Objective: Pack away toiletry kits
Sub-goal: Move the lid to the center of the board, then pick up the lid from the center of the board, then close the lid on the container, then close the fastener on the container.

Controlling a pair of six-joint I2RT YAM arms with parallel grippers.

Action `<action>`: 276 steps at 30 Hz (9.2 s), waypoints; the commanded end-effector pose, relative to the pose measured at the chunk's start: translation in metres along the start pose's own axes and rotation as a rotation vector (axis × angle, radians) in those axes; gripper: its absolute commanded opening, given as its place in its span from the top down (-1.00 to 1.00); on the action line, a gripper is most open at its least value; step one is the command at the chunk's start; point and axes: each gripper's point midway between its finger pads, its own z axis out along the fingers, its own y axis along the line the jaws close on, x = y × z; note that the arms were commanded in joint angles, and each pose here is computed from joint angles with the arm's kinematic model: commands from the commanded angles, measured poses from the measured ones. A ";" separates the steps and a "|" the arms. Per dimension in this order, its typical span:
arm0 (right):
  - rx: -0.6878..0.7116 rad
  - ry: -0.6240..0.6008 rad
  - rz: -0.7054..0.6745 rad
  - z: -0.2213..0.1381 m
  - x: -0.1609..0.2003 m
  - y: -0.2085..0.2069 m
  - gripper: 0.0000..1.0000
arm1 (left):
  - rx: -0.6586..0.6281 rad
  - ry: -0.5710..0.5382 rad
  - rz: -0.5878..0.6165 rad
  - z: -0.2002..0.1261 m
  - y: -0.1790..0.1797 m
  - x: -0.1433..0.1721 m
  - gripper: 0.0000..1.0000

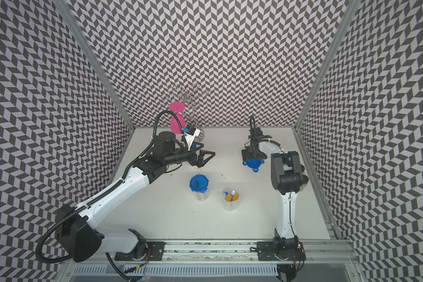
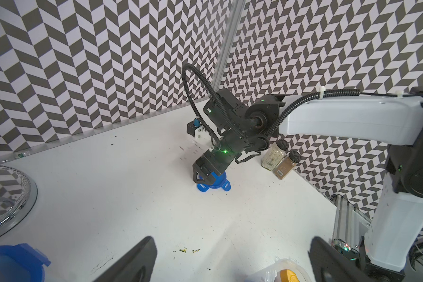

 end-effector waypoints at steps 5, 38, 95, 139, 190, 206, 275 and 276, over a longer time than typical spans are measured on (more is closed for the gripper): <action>-0.078 0.039 0.022 -0.014 0.037 0.017 -0.93 | 0.012 -0.002 0.007 -0.004 0.002 0.002 -0.99; -0.081 0.174 -0.110 -0.043 0.122 0.062 -0.94 | 0.031 -0.002 -0.016 -0.013 0.012 0.009 -0.99; -0.187 -0.264 -0.312 -0.239 0.116 0.129 -0.27 | -0.066 -0.003 -0.100 -0.039 0.040 0.011 -0.99; -0.194 0.000 -0.840 -0.208 0.194 0.184 -0.23 | -0.089 -0.011 -0.071 -0.050 0.040 0.021 -0.99; -0.204 -0.135 -0.773 -0.241 0.161 0.207 -1.00 | -0.130 0.000 -0.064 -0.054 0.049 0.026 -0.99; -0.275 -0.204 -0.169 -0.237 0.087 0.108 -0.63 | -0.082 0.411 -0.178 -0.033 -0.027 0.094 -0.88; -0.428 -0.022 -0.178 -0.184 0.145 0.142 -0.06 | -0.112 0.516 -0.075 0.023 -0.079 0.159 -0.87; -0.428 -0.020 -0.181 -0.184 0.145 0.143 -0.06 | -0.111 0.516 -0.075 0.023 -0.079 0.159 -0.87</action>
